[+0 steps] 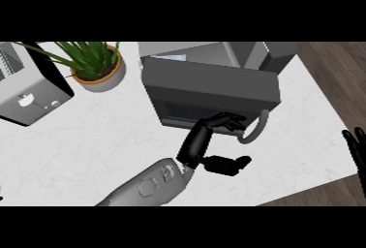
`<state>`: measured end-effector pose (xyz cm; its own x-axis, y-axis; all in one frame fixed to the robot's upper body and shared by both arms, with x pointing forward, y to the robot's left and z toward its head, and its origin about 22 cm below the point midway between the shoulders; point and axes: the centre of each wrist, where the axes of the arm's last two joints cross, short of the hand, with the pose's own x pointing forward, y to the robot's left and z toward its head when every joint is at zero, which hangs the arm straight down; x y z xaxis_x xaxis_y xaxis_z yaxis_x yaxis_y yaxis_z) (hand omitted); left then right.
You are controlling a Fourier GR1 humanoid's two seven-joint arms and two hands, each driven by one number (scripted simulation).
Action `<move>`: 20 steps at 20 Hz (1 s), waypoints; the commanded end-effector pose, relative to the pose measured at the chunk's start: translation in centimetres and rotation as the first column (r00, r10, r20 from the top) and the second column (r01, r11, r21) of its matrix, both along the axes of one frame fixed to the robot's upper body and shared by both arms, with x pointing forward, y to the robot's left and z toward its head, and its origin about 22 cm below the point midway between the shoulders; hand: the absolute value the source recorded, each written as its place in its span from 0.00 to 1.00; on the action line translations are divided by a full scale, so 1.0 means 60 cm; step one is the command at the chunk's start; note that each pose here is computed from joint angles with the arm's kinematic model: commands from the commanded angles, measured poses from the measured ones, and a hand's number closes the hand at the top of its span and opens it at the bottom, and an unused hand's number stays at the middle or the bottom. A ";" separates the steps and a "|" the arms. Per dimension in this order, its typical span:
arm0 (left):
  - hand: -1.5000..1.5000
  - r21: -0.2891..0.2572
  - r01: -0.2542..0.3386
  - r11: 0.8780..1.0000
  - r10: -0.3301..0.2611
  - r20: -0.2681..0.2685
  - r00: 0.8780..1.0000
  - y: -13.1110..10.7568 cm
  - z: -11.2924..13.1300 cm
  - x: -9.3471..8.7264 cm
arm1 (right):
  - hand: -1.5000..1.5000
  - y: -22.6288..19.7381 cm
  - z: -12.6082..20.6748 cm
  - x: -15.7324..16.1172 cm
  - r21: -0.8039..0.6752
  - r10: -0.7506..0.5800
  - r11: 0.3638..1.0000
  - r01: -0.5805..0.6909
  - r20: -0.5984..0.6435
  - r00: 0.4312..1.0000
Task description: Pick up the milk, place it into the microwave and close the microwave
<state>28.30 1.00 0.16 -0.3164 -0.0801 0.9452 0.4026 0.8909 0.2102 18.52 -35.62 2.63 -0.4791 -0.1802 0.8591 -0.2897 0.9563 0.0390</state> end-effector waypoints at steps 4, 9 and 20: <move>0.00 -0.071 -0.083 0.994 0.087 0.061 0.994 -0.006 0.037 0.045 | 0.00 -0.007 0.024 0.010 0.005 0.044 0.999 -0.044 0.020 0.999; 0.00 -0.089 -0.111 0.990 0.118 0.075 0.990 -0.010 0.054 0.066 | 0.00 -0.008 0.046 0.027 0.011 0.083 0.996 -0.083 0.058 0.995; 0.00 -0.107 -0.151 0.983 0.162 0.109 0.981 -0.012 0.072 0.098 | 0.00 -0.008 0.079 0.052 0.021 0.170 0.985 -0.173 0.088 0.981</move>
<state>33.18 0.26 3.85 -0.4048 -0.0393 0.9136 0.2651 0.9511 0.1584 21.28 -36.04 6.78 -0.5134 -0.2746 0.8130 -0.4288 0.9028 0.0341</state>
